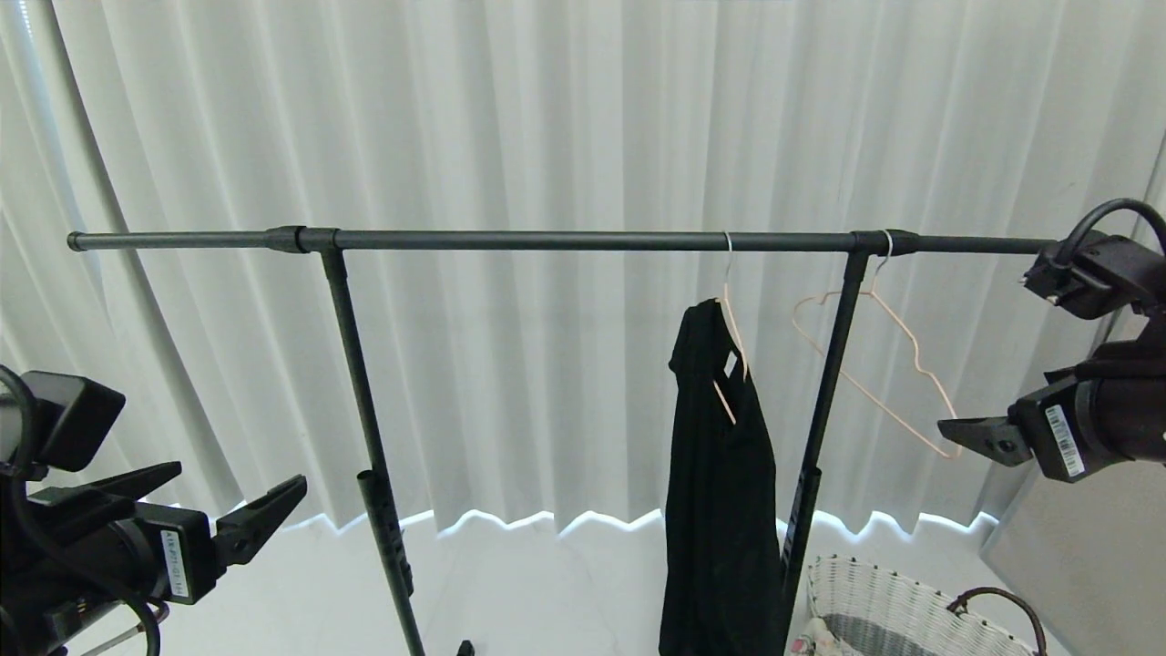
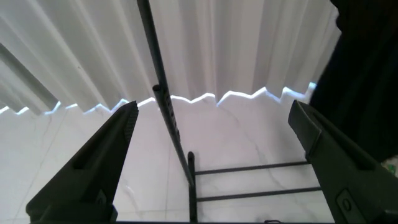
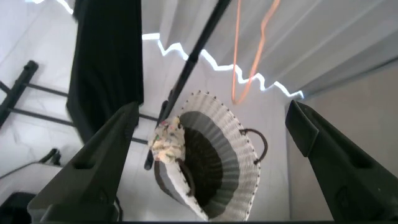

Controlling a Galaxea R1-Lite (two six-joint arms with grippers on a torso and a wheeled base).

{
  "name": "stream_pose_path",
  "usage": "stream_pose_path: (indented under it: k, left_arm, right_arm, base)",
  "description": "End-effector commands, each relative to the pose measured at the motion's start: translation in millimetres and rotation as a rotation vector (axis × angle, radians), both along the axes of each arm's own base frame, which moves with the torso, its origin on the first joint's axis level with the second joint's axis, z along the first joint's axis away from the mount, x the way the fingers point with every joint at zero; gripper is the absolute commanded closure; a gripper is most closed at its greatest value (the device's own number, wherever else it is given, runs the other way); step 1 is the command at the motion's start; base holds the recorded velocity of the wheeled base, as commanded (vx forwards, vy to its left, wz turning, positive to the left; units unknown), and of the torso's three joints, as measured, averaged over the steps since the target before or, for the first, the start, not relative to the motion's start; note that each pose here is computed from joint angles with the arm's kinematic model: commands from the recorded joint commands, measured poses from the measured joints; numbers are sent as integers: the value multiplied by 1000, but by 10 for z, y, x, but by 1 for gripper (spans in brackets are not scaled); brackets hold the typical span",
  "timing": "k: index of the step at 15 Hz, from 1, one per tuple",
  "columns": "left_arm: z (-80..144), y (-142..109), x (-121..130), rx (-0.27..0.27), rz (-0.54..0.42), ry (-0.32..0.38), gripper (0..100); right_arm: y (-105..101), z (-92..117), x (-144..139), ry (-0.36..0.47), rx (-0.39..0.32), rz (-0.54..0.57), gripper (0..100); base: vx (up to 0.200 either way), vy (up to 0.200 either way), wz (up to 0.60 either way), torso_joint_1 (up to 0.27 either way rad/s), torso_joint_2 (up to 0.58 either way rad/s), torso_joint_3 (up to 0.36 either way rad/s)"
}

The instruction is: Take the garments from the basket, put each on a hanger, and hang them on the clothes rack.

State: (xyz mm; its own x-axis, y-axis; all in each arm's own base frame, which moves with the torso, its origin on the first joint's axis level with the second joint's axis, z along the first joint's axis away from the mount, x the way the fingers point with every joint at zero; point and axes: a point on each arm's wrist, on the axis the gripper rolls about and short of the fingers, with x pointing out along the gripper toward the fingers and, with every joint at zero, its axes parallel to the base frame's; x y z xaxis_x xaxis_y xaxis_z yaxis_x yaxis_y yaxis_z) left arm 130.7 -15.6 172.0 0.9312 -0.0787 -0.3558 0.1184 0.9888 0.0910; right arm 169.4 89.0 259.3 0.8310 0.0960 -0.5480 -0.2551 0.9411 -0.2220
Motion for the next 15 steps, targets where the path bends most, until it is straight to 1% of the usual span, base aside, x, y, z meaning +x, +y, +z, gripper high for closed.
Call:
stream_pose_path:
  k: [1, 3, 7, 9, 15]
  left_arm:
    - [2, -1, 2, -2, 0, 0, 0]
    - [0, -1, -2, -2, 0, 0, 0]
    - [-2, 0, -6, -2, -1, 0, 0]
    - [0, -1, -2, -1, -2, 0, 0]
    - [-62, 4, -19, 0, 2, 23, 0]
  right_arm:
    - [-2, -22, -6, 3, -2, 1, 0]
    - [1, -21, -6, 1, -1, 3, 0]
    - [-9, -2, -23, -7, 2, 4, 0]
    - [-13, 4, -30, -9, 4, 4, 0]
    - [-15, -2, -34, -7, 5, 4, 0]
  base:
    - [-200, 0, 0, -2, 2, 2]
    - [-200, 0, 0, 5, 5, 2]
    - [0, 0, 0, -8, 12, 13]
    - [0, 0, 0, -122, 334, 166]
    - [0, 0, 0, -210, 485, 272]
